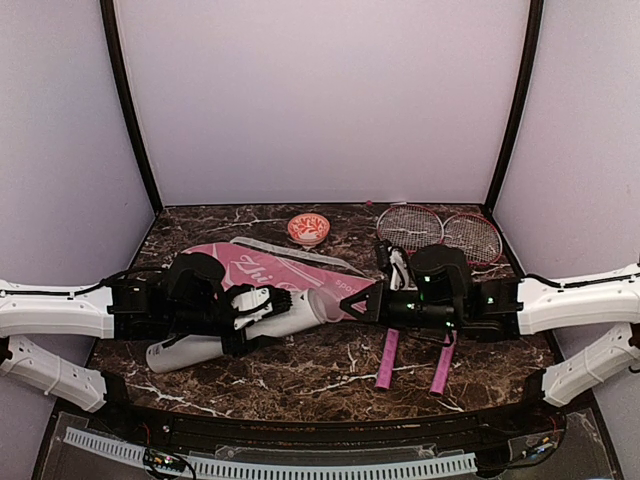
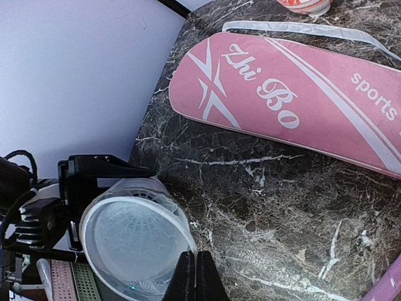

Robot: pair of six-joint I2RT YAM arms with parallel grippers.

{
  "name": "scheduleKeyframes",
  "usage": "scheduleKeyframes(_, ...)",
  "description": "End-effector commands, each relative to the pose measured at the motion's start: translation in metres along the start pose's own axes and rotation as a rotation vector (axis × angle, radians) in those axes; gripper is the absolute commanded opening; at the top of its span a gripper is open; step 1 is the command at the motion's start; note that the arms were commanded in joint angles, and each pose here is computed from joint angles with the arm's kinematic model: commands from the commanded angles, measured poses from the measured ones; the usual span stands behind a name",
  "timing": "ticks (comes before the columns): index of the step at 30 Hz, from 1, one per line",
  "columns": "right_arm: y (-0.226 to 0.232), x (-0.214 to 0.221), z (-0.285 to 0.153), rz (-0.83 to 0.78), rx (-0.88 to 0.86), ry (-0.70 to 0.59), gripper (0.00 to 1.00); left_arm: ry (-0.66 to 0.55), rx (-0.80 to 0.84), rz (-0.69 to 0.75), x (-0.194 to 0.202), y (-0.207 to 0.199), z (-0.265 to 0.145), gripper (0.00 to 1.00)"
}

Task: Pack up the badminton gear
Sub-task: Place the tube cap in the shuttle tube.

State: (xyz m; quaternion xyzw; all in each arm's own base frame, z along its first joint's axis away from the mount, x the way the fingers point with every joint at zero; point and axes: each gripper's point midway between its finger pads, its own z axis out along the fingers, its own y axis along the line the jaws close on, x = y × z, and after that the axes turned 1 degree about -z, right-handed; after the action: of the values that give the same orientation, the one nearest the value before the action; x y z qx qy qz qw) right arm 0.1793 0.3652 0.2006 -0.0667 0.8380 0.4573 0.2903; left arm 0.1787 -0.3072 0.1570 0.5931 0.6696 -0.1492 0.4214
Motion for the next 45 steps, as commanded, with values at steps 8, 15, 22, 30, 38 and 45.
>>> scheduleKeyframes(8, 0.016, -0.002, 0.012, -0.004, -0.033, 0.009, 0.0, -0.052, 0.007, 0.005, -0.014, 0.0, -0.005, 0.67)
scheduleKeyframes(15, 0.025, 0.0, 0.016, -0.015, -0.072, 0.022, 0.0, -0.053, 0.008, 0.005, -0.015, 0.0, -0.005, 0.68)
scheduleKeyframes(22, 0.033, 0.005, 0.018, -0.027, -0.098, 0.035, 0.0, -0.055, 0.011, 0.005, -0.015, -0.001, -0.005, 0.68)
scheduleKeyframes(30, 0.034, 0.011, 0.022, -0.071, -0.064, 0.057, 0.0, -0.058, 0.012, 0.006, -0.016, -0.001, -0.006, 0.69)
scheduleKeyframes(38, 0.032, 0.016, 0.026, -0.157, 0.021, 0.081, 0.0, -0.064, 0.01, 0.008, -0.018, 0.0, -0.007, 0.69)
scheduleKeyframes(45, 0.028, 0.022, 0.029, -0.194, 0.072, 0.1, 0.0, -0.065, 0.008, 0.008, -0.017, 0.0, -0.008, 0.69)
